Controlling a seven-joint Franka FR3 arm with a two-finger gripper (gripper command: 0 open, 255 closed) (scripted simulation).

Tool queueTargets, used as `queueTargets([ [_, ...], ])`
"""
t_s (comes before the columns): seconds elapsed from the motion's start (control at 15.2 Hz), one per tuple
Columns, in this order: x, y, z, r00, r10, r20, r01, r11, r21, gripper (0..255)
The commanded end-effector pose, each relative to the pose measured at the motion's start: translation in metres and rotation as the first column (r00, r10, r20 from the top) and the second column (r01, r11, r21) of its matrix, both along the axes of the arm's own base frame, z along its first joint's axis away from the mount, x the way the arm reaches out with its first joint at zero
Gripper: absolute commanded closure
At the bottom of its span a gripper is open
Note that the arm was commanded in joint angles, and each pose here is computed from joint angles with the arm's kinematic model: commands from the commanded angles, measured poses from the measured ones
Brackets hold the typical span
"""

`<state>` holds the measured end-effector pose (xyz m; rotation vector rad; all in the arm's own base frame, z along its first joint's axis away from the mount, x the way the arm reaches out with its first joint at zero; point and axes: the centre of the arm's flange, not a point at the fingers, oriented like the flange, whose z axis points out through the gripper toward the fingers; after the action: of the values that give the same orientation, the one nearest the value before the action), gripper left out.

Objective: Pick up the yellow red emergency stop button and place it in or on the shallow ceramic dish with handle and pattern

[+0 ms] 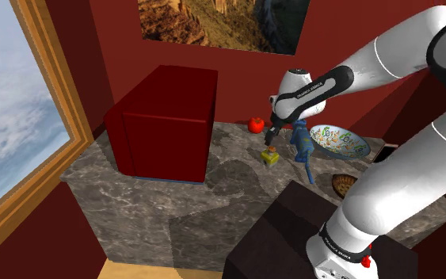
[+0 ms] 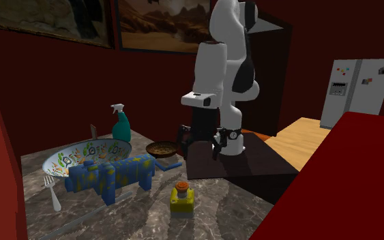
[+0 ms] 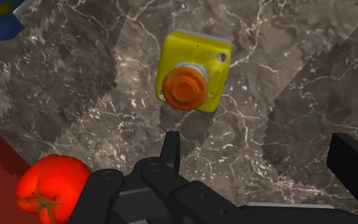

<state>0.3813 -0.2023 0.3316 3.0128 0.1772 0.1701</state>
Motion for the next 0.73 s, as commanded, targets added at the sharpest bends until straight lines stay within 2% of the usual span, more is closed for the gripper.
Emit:
queueTargets([
  [0.0, 0.006, -0.021, -0.018, 1.000, 0.003, -0.001, -0.003, 1.000, -0.006, 0],
  [0.26, 0.014, -0.050, -0.052, 1.000, 0.006, -0.004, -0.006, 1.000, -0.010, 0],
  [0.66, 0.017, -0.054, -0.083, 1.000, 0.006, -0.004, -0.006, 1.000, -0.010, 0],
])
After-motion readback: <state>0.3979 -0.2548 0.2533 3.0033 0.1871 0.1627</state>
